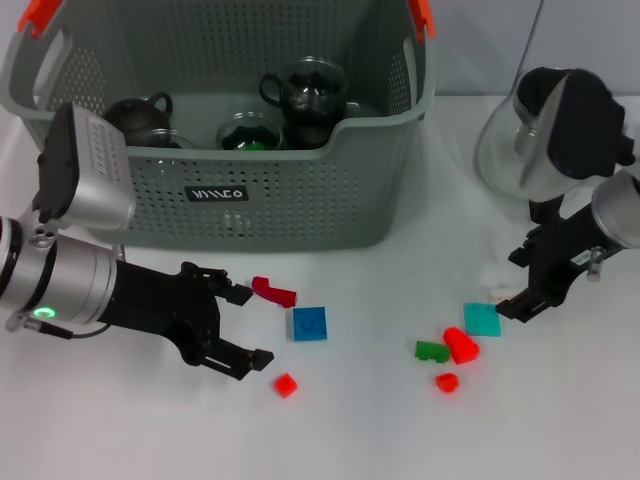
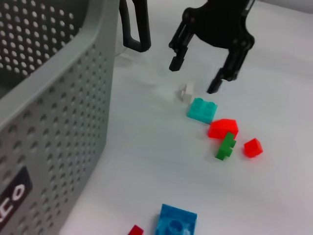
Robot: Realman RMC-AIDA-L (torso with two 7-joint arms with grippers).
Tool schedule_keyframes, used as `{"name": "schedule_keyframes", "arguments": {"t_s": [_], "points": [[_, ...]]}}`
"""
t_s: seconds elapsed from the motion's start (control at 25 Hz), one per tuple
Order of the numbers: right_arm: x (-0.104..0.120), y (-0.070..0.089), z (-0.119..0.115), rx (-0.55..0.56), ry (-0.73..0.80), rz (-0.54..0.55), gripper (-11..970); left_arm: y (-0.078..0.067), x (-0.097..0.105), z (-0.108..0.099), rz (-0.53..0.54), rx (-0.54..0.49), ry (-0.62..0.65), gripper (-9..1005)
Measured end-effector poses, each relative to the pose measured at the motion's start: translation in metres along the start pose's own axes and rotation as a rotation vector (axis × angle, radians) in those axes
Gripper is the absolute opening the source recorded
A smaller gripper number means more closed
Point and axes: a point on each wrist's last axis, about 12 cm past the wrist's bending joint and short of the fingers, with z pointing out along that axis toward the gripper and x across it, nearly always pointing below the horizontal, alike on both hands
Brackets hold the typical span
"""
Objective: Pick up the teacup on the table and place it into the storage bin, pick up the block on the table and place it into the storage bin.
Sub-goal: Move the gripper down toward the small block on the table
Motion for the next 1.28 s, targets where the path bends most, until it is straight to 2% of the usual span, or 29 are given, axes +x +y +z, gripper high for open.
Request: {"name": "schedule_keyframes", "arguments": {"t_s": [0.16,0.36,0.64,1.16,1.28], "points": [[0.0,-0.001,0.003,0.002,0.009,-0.003,767,-0.003,0.0,0.0,0.013,0.026,0.004,897],[0.001,-0.001,0.003,0.008,0.014,-0.005,579,-0.008,-0.005,0.0,0.029,0.092,-0.001,896],[0.004,-0.002,0.008,0.014,0.021,-0.009,528,-0.011,-0.01,0.002,0.041,0.128,-0.007,895],[0.003,0.0,0.016,0.03,0.036,-0.029,463,-0.011,-0.009,0.004,0.033,0.122,-0.012,893],[0.002,0.001,0.019,0.03,0.039,-0.035,320,-0.011,-0.009,0.004,0.031,0.12,-0.013,893]]}}
